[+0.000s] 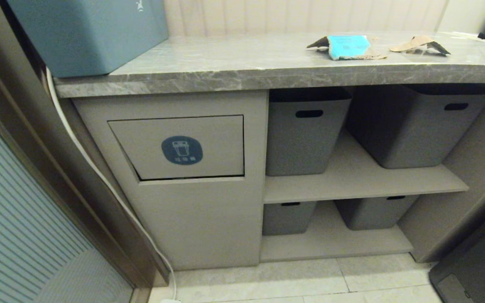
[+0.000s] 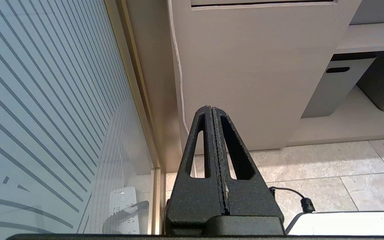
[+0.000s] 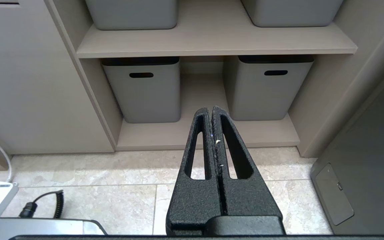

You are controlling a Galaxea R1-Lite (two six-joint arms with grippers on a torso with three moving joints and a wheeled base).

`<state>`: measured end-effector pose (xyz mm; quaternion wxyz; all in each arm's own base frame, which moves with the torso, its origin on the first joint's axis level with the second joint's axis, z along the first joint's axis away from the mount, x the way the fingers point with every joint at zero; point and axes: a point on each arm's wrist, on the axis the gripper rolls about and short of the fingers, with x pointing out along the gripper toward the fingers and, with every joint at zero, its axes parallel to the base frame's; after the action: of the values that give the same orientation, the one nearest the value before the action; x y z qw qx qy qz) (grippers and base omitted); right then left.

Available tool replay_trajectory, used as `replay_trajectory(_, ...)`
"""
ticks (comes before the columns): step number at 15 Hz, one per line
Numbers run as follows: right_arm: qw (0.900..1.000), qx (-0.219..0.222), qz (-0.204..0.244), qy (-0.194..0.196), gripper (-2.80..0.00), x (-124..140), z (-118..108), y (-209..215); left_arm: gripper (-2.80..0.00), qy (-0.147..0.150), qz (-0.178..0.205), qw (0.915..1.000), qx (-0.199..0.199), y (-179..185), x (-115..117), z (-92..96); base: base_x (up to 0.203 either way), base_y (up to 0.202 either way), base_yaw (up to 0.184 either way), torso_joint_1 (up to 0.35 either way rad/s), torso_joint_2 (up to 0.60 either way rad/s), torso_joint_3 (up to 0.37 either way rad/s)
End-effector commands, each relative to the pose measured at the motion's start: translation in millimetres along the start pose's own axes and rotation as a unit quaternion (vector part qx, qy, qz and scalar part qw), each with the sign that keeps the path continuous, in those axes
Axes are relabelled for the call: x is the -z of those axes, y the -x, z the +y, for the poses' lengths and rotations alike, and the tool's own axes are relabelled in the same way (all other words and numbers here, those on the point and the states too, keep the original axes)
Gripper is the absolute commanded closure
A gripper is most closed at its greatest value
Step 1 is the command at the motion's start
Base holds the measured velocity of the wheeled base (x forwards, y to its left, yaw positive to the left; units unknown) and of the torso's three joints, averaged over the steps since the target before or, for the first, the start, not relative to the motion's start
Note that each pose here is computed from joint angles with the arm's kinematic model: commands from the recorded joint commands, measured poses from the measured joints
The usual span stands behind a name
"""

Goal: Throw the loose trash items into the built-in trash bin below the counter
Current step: Pick up the garbage

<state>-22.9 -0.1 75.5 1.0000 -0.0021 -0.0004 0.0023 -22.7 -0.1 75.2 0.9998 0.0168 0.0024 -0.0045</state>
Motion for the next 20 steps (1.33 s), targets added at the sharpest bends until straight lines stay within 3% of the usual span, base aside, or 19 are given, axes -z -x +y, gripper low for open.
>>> replay_trajectory(1, 1.0, 0.0, 0.0, -0.002, 0.0, 0.0, 0.0, 0.1, 0.0, 0.0, 0.001, 1.0, 0.0, -0.1, -0.1, 0.0, 0.0, 0.0, 0.0, 0.0, 0.0, 0.0)
replay_trajectory(15, 1.0, -0.001, 0.0, -0.002, 0.0, 0.0, 0.0, 0.1, 0.0, 0.0, 0.001, 1.0, 0.0, -0.1, 0.1, 0.0, 0.0, -0.003, 0.001, 0.0, 0.0, 0.0)
replay_trajectory(20, 1.0, 0.0, 0.0, -0.002, 0.0, 0.0, 0.0, 0.1, 0.0, 0.0, 0.001, 1.0, 0.0, -0.1, 0.1, 0.0, 0.001, -0.175, 0.003, 0.001, 0.0, 0.001)
